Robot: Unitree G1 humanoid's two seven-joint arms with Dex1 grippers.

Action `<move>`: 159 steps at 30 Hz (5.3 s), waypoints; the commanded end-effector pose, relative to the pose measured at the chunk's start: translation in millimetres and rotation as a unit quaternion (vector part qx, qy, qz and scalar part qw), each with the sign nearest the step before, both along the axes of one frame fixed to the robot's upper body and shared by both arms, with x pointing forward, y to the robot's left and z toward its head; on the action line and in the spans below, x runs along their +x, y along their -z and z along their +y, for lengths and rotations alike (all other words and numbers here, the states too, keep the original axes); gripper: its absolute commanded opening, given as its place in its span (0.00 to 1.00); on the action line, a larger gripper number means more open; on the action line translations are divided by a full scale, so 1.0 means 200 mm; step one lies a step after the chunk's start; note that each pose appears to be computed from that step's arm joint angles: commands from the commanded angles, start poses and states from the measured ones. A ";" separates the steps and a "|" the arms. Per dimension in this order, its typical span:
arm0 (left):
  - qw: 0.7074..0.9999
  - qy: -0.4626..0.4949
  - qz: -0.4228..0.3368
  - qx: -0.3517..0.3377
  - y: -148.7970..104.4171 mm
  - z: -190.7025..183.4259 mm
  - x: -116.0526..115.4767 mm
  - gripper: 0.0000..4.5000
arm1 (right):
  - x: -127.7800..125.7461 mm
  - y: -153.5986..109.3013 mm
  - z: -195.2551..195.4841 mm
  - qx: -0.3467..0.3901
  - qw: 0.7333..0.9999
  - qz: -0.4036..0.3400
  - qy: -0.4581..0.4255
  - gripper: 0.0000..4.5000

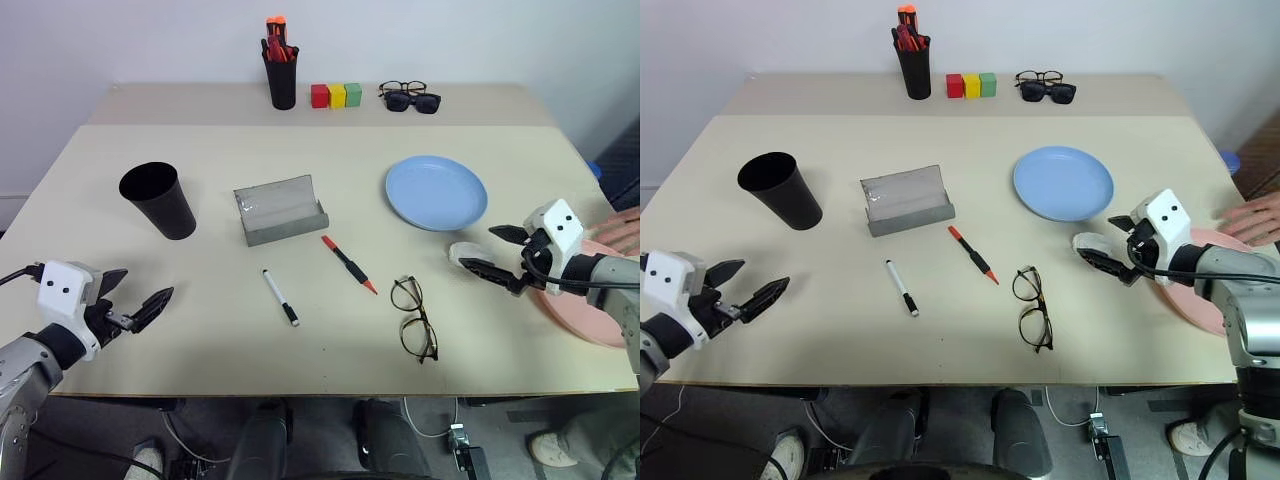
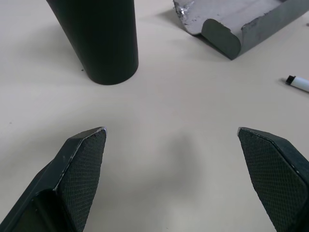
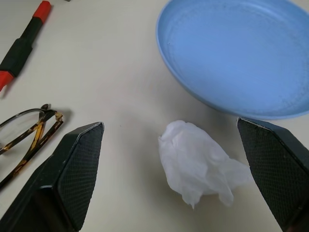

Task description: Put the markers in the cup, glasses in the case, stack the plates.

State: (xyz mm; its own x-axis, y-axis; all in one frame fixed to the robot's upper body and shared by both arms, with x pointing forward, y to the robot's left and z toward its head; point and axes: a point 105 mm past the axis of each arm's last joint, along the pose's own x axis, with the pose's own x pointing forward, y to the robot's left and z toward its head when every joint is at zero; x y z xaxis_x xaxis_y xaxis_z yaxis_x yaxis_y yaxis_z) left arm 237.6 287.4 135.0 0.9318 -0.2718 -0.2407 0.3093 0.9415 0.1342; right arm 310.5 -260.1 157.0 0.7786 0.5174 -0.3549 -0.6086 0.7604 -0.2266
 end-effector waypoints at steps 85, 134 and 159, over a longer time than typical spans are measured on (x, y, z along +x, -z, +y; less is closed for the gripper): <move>0.923 -0.200 -0.329 -0.021 -0.59 -0.08 0.63 0.24 | -0.13 -0.13 1.12 0.175 0.938 -0.046 -0.296 1.00; 0.753 0.621 -0.048 0.215 -0.04 -1.34 0.64 0.01 | -0.21 -0.01 0.53 0.070 0.989 -0.022 -0.131 1.00; 0.757 0.584 -0.025 0.291 0.08 -1.35 0.63 0.76 | -0.19 0.00 0.60 0.078 0.983 -0.014 -0.165 1.00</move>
